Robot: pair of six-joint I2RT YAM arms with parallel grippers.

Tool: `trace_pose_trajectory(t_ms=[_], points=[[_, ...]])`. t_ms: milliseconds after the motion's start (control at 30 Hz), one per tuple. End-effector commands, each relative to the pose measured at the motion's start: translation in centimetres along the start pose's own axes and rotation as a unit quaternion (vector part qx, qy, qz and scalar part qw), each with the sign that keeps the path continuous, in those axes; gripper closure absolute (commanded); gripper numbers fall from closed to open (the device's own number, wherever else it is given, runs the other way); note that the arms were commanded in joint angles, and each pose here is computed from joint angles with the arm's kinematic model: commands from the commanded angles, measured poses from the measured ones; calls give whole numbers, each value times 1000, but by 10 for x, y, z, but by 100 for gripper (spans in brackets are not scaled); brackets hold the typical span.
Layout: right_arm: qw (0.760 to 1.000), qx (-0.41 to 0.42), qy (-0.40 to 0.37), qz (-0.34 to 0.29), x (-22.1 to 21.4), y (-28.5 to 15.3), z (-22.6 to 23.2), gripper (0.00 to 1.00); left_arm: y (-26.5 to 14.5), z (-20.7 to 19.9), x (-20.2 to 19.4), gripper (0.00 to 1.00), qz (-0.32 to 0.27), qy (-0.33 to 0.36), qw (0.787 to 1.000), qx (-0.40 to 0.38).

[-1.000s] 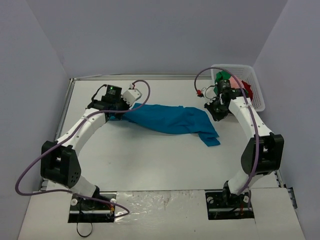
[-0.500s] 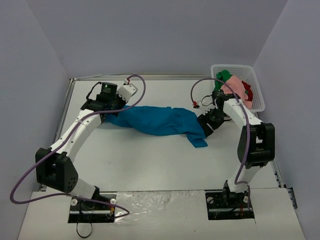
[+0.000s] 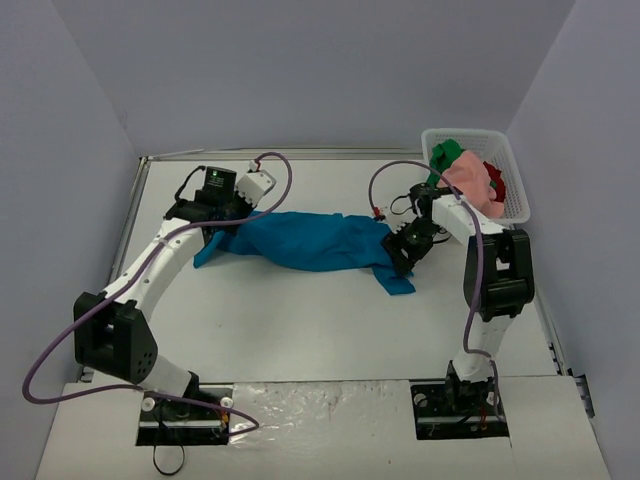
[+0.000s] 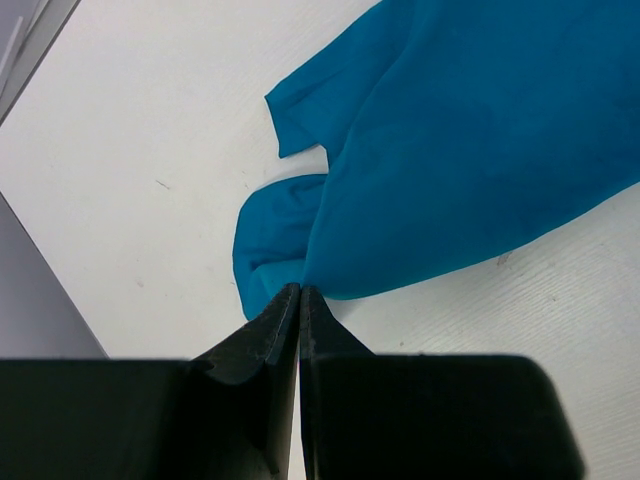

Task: Fold and stack the t-shirts
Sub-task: Flatten out the tshirt

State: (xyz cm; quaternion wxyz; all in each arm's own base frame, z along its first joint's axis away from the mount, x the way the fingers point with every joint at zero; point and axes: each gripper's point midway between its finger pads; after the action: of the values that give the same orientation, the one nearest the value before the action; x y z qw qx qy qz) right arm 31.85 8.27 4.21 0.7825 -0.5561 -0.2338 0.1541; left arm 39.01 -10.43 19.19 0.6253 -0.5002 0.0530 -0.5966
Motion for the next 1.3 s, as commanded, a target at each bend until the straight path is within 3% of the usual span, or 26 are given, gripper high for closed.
trace_pose_trajectory(t_ms=[0, 67, 133, 333, 700, 833, 1267], points=[[999, 26, -8, 19, -4, 8, 10, 42, 0, 2, -3, 98, 7, -10, 1000, 6], [999, 25, -5, 20, -2, 11, 9, 68, 2, 0, -4, 98, 9, -10, 1000, 3], [1000, 14, -2, 22, -2, 13, 4, 100, 4, 0, -5, 98, 12, -10, 1000, 2], [999, -28, -11, -26, 17, -29, 4, 100, -5, 13, -1, 98, 12, -5, 1000, 26], [958, -147, 8, -245, 100, -174, -3, 100, -79, 100, 25, 98, -10, -38, 976, 215], [950, -162, 10, -266, 104, -194, -2, 100, -106, 116, 29, 97, -20, -48, 966, 253], [929, -195, 12, -313, 111, -235, 2, 100, -141, 137, 24, 98, -19, -58, 946, 319]])
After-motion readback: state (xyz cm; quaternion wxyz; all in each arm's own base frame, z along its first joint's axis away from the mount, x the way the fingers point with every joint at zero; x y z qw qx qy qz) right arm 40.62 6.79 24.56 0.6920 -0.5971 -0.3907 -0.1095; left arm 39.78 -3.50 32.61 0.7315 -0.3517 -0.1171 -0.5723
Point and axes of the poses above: each gripper's point midway between its finger pads, its own y axis out along the fingers, its own z axis along the line the jaws close on, x = y × z, and after that the axes turned 15 degrees about y, right-handed
